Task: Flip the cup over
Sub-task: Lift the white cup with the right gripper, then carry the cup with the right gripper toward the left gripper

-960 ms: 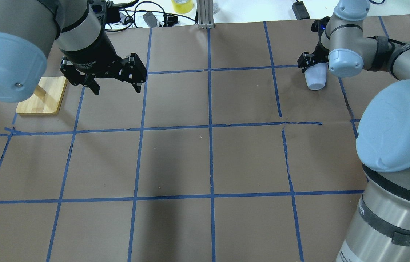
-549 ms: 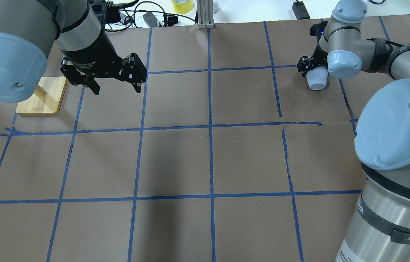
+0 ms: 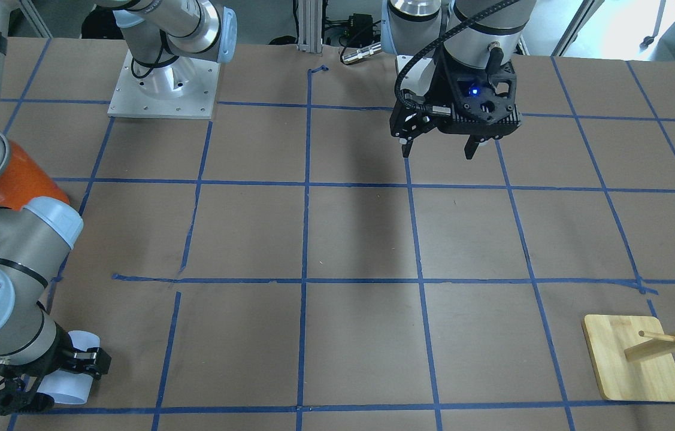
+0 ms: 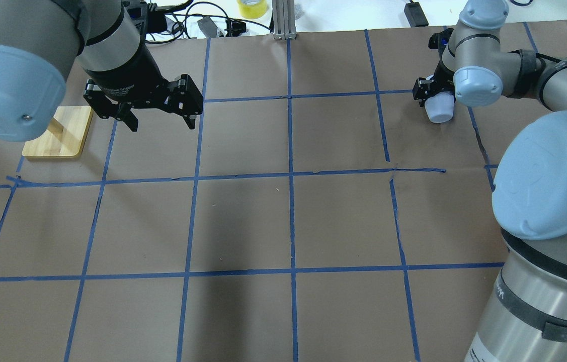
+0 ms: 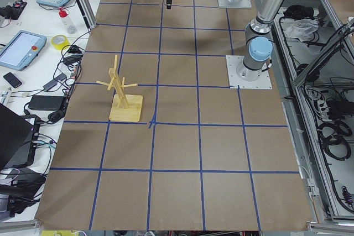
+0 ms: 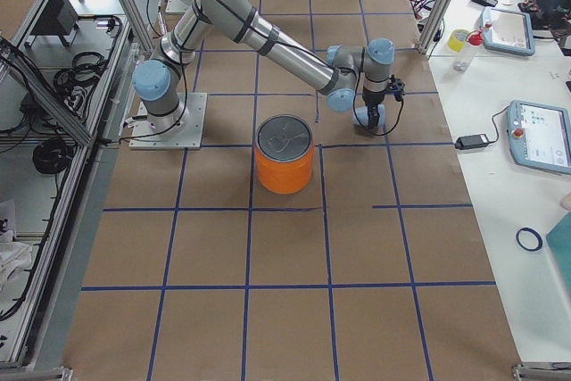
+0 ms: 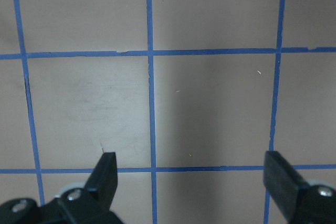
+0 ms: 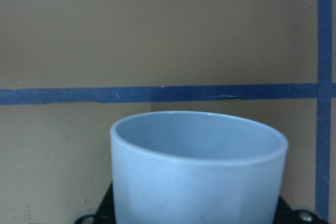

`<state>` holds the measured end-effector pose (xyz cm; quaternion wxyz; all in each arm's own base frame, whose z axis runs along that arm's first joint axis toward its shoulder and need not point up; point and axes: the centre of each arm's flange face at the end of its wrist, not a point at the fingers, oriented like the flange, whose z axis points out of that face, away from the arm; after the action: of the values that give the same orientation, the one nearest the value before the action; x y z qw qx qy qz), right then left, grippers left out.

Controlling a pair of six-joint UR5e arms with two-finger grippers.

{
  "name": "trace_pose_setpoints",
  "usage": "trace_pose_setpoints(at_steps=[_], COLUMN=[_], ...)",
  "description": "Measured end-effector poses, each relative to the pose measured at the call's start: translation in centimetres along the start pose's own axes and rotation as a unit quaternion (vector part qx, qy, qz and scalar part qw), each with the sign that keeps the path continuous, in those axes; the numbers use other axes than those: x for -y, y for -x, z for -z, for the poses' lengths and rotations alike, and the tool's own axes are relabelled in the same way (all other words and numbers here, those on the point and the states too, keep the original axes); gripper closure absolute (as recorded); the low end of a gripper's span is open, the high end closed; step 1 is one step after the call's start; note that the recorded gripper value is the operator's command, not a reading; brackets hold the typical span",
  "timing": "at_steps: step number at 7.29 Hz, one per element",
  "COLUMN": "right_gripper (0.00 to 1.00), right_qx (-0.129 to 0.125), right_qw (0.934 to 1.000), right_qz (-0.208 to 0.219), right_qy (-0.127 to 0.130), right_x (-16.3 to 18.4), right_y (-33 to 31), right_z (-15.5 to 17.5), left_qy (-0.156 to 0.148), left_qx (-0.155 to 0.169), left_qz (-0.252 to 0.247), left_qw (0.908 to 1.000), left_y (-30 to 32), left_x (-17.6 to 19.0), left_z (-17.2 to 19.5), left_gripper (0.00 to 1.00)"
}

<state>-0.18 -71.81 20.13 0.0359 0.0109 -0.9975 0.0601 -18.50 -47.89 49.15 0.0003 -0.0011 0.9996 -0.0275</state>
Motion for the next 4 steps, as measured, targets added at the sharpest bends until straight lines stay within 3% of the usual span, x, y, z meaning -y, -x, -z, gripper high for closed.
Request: trace_pose_setpoints(at_steps=[2,4], right_gripper=[1.0,1.0], right_qx=[0.008,0.014], right_qw=[0.9973,0.9871], right_qz=[0.073,0.16], right_qy=[0.003,-0.002], right_x=[-0.5,-1.5], right_y=[3.5,9.7], right_z=[3.7,6.3], left_qy=[0.001,0.001], left_qx=[0.0,0.0], left_qz=[0.001,0.002], left_qw=[1.0,1.0], left_y=[0.0,0.0], left_x=[0.0,0.1], left_z=[-0.1,-0.1], left_gripper=[0.0,0.0])
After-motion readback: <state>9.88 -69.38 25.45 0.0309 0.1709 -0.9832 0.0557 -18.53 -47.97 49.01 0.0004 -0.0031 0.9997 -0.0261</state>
